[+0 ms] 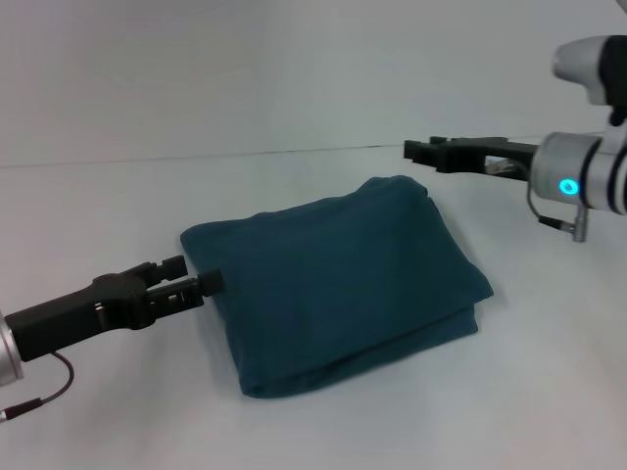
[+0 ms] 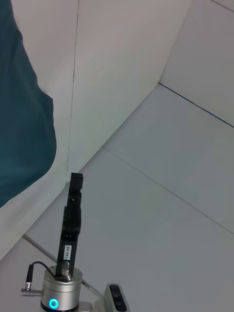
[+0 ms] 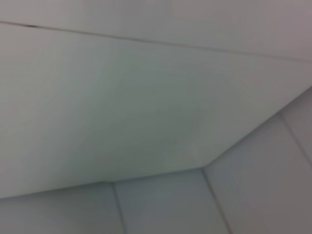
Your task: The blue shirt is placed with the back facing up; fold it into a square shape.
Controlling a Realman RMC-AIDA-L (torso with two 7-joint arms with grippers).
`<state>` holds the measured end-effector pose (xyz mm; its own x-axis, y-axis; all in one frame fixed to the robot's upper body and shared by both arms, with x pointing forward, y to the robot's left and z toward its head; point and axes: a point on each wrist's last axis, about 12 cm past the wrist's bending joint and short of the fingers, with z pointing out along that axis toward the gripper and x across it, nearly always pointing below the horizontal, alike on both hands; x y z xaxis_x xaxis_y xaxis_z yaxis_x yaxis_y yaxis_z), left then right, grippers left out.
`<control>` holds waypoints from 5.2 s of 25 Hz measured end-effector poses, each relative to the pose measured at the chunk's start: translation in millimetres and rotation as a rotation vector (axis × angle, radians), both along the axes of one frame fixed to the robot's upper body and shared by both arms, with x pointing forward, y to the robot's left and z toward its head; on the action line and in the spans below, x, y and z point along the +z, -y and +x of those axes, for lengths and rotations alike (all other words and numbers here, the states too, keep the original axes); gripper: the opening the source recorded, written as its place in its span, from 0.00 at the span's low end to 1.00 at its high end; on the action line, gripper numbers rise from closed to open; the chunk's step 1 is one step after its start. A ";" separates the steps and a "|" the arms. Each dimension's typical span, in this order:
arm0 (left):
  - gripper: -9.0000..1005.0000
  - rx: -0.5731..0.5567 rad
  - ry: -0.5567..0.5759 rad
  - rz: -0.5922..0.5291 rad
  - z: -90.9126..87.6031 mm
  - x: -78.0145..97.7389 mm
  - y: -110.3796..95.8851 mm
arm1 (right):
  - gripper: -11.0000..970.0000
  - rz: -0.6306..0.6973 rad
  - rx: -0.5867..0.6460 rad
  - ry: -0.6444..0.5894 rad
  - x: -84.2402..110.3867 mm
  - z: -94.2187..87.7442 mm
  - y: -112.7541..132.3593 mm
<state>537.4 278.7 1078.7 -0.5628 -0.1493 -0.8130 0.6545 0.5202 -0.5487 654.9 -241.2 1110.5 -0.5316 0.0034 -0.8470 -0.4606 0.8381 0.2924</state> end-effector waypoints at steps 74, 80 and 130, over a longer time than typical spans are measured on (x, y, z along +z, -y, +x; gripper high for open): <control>0.95 0.128 -0.606 -0.083 -0.2 -23.9 0.3 | 0.49 0.038 0.149 0.230 15.9 -9.1 1.0; 0.95 0.084 -0.661 -0.064 -0.1 -30.8 21.0 | 0.66 0.033 0.151 0.232 16.5 -9.0 1.3; 0.12 0.030 -0.650 0.100 22.4 -22.7 39.7 | 0.71 0.066 0.145 0.250 17.8 -14.4 6.1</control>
<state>559.8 239.1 1056.0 -0.9408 -0.1139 -0.3192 0.1901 0.6023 -0.7753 640.5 -247.3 1128.3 -0.3050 0.0018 -0.9524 -0.6392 0.7409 0.2061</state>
